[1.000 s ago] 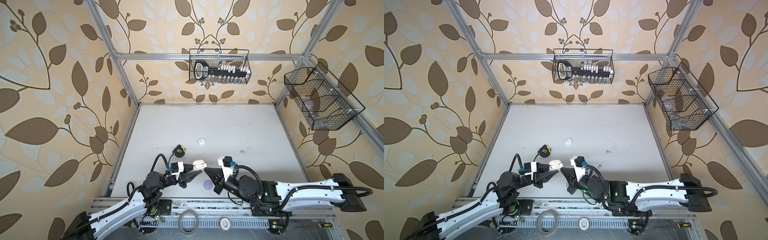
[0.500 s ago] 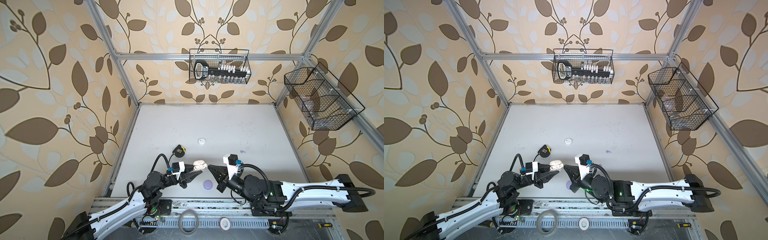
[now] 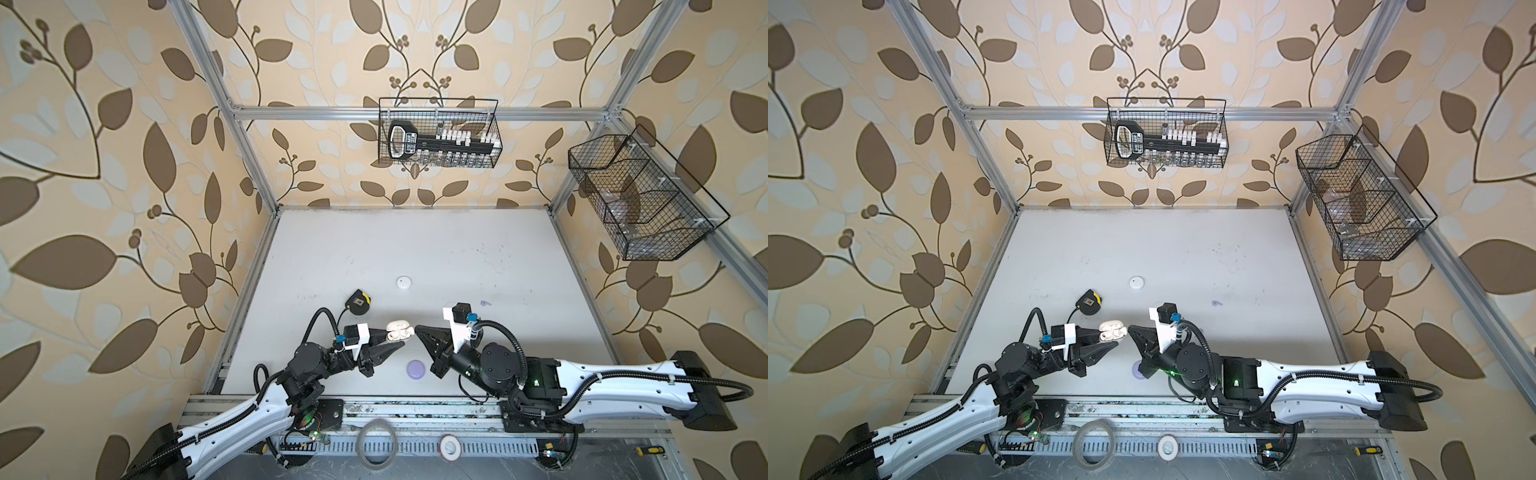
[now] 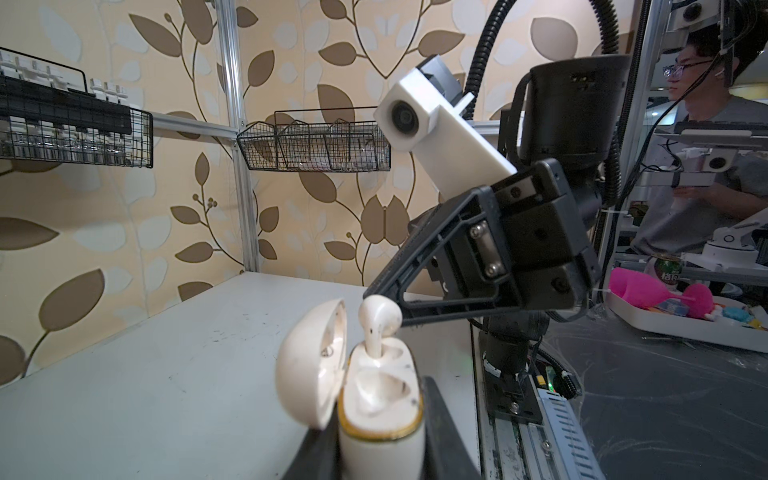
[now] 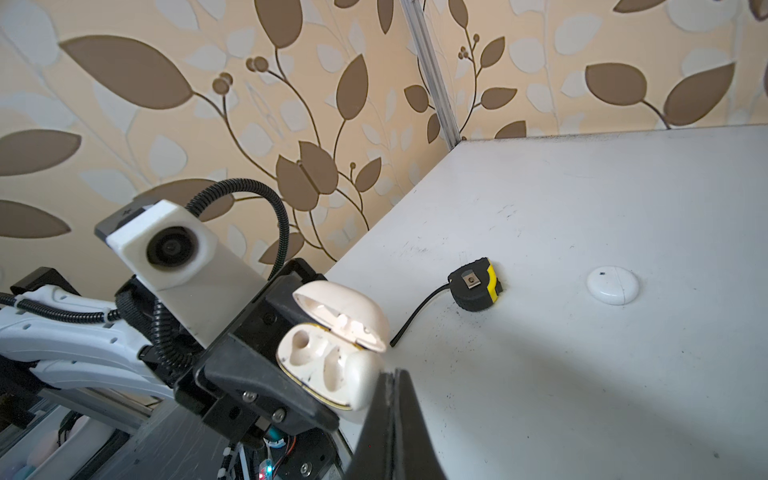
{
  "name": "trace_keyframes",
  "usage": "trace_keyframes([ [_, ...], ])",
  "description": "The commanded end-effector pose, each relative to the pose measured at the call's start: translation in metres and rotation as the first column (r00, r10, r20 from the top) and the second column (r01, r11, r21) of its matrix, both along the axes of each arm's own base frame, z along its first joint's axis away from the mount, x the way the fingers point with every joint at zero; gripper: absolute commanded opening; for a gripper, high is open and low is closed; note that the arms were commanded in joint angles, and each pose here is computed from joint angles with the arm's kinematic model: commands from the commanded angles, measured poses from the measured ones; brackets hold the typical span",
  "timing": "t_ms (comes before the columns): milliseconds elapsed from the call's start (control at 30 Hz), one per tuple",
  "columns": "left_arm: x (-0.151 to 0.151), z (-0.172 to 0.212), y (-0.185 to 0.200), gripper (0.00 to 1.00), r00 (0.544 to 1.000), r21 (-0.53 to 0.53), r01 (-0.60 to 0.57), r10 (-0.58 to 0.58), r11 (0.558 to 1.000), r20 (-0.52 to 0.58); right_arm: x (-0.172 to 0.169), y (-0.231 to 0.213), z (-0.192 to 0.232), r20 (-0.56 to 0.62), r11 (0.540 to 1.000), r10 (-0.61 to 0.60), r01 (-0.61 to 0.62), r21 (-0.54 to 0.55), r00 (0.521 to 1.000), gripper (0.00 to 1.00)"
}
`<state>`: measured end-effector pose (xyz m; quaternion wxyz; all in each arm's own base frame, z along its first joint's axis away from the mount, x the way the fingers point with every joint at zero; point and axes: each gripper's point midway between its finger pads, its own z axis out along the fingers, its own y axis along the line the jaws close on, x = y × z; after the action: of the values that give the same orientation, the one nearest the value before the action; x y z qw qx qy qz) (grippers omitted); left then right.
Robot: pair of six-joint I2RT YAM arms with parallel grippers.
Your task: Insert the wireless bluetooth earbuds into the charging case
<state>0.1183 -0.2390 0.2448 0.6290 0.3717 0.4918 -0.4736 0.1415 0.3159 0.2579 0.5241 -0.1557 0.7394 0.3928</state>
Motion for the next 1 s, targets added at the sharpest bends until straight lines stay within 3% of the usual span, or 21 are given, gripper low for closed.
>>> trace_keyframes([
  [0,-0.004,0.029,0.003,0.0,0.997,-0.065,-0.001,0.006,0.998,0.072,-0.003,0.007,0.015,0.0,0.998,0.023,-0.023,0.05,1.0,0.0],
  [667,-0.002,0.028,0.003,0.0,0.998,-0.063,-0.007,0.011,0.998,0.068,-0.011,0.01,0.022,0.038,1.0,0.026,-0.027,0.016,0.999,0.0],
  [800,-0.002,0.028,0.004,0.0,0.997,-0.062,-0.009,0.014,0.998,0.071,-0.009,-0.001,0.016,0.058,0.998,0.014,-0.01,-0.062,0.998,0.0],
  [967,-0.006,0.028,0.002,0.0,0.997,-0.059,0.011,-0.006,0.998,0.079,-0.015,-0.004,0.009,0.073,0.983,0.103,-0.09,-0.163,0.992,0.04],
])
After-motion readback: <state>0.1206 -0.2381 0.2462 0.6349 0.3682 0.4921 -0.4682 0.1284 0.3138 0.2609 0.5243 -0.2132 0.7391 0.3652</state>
